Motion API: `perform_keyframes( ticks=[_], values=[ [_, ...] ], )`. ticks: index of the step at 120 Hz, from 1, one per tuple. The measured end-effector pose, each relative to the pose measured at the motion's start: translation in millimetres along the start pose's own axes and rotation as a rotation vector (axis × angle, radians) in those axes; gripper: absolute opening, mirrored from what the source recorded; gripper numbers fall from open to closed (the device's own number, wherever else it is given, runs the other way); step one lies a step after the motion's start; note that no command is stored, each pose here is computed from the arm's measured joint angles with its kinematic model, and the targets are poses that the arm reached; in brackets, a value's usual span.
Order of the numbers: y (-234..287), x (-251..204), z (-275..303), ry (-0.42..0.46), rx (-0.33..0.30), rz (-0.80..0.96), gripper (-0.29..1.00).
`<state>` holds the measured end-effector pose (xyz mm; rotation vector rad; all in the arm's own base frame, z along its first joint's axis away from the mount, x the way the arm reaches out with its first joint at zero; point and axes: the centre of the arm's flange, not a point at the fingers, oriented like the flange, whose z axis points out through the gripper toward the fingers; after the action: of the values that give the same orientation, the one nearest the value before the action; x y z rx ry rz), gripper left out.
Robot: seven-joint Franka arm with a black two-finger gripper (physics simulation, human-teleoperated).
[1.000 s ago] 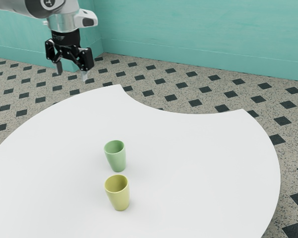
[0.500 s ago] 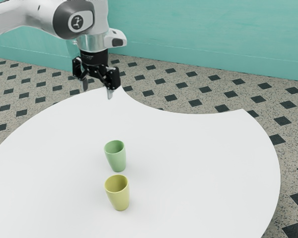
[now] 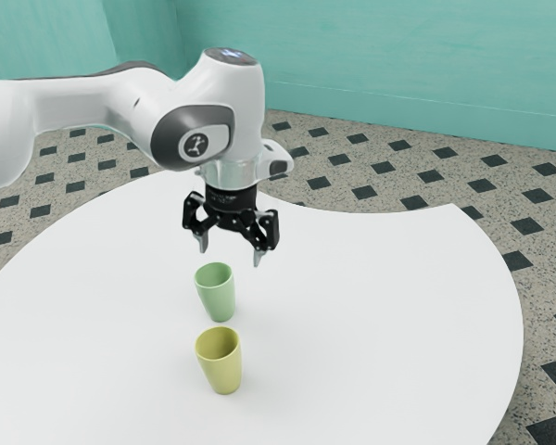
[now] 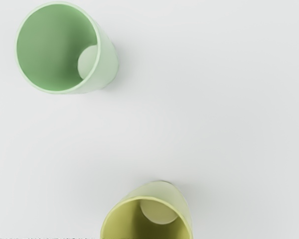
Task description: Place the right cup onto the left cup
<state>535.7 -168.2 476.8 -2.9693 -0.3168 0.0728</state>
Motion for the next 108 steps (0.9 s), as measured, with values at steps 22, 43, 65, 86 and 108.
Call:
perform_keyframes(
  ticks=[22,43,65,86,108],
  values=[
    [-8,-20,40,0.004,-0.023,-0.126,0.7],
    [-3,-29,64,0.035,-0.067,-0.218,0.7],
    [28,-44,67,0.072,-0.11,-0.258,0.7],
    [52,-68,79,0.075,-0.121,-0.281,0.7],
    [39,-66,82,0.073,-0.133,-0.381,0.7]
  ],
)
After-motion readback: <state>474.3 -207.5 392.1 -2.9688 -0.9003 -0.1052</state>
